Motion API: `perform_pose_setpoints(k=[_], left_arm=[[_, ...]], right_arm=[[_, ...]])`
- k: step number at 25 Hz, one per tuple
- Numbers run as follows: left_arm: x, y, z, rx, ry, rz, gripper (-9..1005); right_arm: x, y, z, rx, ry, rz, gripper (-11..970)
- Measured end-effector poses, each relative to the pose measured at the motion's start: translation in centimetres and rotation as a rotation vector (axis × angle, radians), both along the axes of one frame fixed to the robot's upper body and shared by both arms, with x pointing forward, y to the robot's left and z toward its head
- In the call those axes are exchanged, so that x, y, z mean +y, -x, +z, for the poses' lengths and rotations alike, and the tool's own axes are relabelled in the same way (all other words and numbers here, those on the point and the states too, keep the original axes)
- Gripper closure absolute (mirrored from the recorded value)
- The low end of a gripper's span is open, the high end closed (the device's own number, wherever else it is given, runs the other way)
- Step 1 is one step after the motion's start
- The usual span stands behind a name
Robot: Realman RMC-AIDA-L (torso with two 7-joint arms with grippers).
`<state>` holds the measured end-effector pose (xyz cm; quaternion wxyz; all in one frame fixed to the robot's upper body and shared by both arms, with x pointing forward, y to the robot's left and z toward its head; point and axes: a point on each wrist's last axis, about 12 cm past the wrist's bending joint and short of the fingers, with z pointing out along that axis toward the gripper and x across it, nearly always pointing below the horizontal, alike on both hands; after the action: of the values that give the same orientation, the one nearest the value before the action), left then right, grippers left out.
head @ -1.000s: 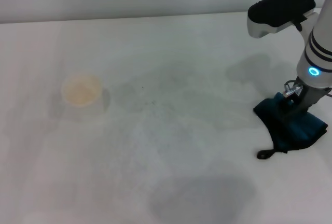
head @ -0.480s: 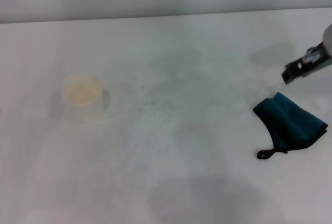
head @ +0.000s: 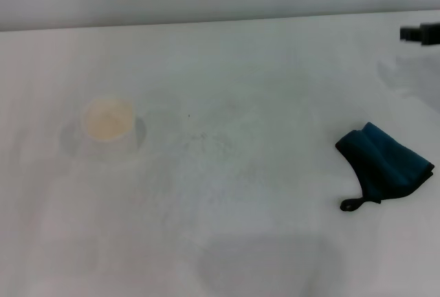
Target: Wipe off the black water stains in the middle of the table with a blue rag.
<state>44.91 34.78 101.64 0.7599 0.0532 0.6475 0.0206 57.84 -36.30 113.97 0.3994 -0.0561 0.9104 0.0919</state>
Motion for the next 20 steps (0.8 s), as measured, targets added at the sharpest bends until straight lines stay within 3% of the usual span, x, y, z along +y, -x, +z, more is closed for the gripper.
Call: perform_pose_setpoints(k=[4, 10, 14, 20], left_arm=[[0.2, 0.4, -0.2, 0.01, 0.004, 0.017, 119], [-0.4, 0.4, -0.4, 0.01, 0.036, 0.011, 120], [-0.4, 0.5, -0.4, 0.013, 0.036, 0.011, 120], [-0.8, 0.5, -0.5, 0.016, 0.046, -0.001, 120]], right_arm=[[-2.3, 0.6, -1.9, -0.145, -0.122, -0.015, 554], [-4.9, 3.6, -6.7, -0.321, -0.233, -0.087, 555], [-4.6, 5.2, -9.0, -0.396, -0.201, -0.086, 555], [-2.5, 8.8, -11.2, -0.681, -0.092, -0.081, 556]])
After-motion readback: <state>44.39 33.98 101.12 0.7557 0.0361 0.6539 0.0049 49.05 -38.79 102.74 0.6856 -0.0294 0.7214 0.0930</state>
